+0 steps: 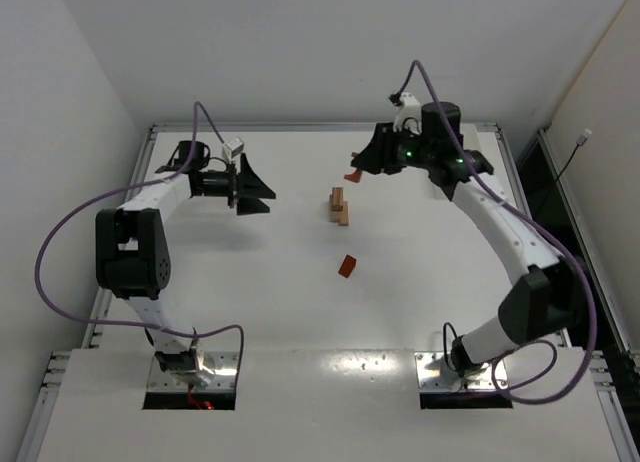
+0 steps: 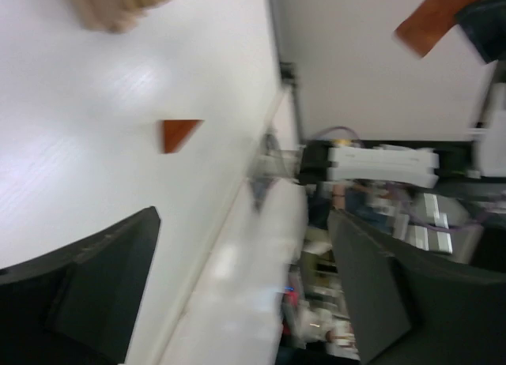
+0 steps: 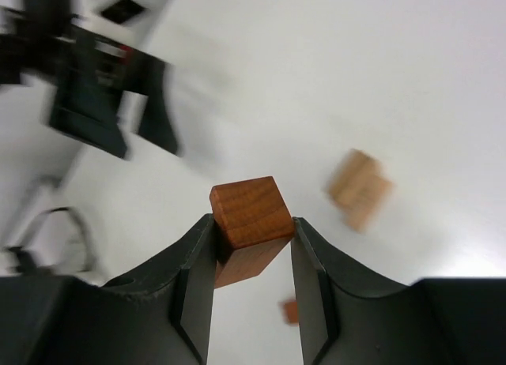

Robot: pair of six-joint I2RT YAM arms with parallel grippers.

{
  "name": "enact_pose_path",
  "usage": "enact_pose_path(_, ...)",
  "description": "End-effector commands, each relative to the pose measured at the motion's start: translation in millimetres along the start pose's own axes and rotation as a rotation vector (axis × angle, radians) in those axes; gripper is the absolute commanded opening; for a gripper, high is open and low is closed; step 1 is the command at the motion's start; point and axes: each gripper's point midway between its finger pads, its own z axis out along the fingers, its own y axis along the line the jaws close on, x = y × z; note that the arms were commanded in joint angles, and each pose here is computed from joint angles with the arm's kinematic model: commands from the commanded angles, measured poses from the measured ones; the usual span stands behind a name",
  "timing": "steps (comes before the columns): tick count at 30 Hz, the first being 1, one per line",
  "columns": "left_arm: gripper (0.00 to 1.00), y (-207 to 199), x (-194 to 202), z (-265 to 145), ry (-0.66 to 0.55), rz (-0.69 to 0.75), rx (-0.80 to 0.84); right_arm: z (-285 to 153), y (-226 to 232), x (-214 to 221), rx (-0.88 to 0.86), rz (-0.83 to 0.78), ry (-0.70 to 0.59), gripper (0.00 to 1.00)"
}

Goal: Build the wood block tower

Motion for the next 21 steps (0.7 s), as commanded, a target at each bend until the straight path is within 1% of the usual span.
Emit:
enact_pose_path(1,0.89,-8,-19,-27,-0.074,0.258,-0.160,-45,-50,31,0.308,-0.214,0.122,0.00)
enact_pose_path(2,0.93,-3,-24,-35,-0.077,0.269,-0.269,-55,-72,39,0.419,-0.252,0.155,0.00)
enact_pose_path(3,0.94,-1,-28,-39,-0.078,0.317,-0.336,-63,-86,49,0.479,-0.310,0.212,0.00)
enact_pose_path(4,0.96,8,-35,-46,-0.090,0.336,-0.420,-72,-101,53,0.563,-0.334,0.238,0.00)
enact_pose_path(5,1.00,22,-48,-62,-0.134,0.374,-0.576,-75,-108,61,0.586,-0.347,0.265,0.00)
enact_pose_path(6,1.00,19,-60,-74,-0.188,0.410,-0.682,-76,-116,66,0.605,-0.375,0.300,0.00)
enact_pose_path(7,1.00,21,-68,-84,-0.249,0.393,-0.784,-78,-124,70,0.644,-0.374,0.320,0.00)
enact_pose_path(9,1.00,13,-87,-108,-0.342,0.443,-0.909,-76,-129,70,0.653,-0.386,0.334,0.00)
enact_pose_path(10,1.00,4,-89,-119,-0.408,0.411,-0.952,-74,-136,79,0.670,-0.375,0.381,0.00)
enact_pose_path(12,1.00,-13,-95,-134,-0.456,0.442,-0.987,-68,-139,77,0.670,-0.368,0.404,0.00)
enact_pose_path(13,1.00,-16,-95,-140,-0.476,0.448,-1.010,-65,-150,91,0.678,-0.333,0.466,0.00)
enact_pose_path(14,1.00,-23,-93,-150,-0.519,0.422,-1.035,-62,-151,86,0.678,-0.331,0.471,0.00)
enact_pose_path(15,1.00,-19,-87,-150,-0.511,0.413,-1.040,-61,-157,87,0.690,-0.303,0.483,0.00)
enact_pose_path(16,1.00,-17,-82,-146,-0.481,0.434,-1.019,-56,-162,98,0.694,-0.273,0.523,0.00)
enact_pose_path(17,1.00,-17,-78,-148,-0.475,0.442,-1.017,-52,-164,93,0.694,-0.274,0.518,0.00)
enact_pose_path(18,1.00,-7,-69,-142,-0.444,0.421,-1.005,-51,-169,97,0.717,-0.259,0.538,0.00)
enact_pose_path(19,1.00,-7,-69,-148,-0.468,0.410,-1.001,-50,-173,97,0.730,-0.258,0.552,0.00)
enact_pose_path(21,1.00,-2,-64,-153,-0.508,0.356,-0.996,-41,-185,112,0.759,-0.233,0.606,0.00)
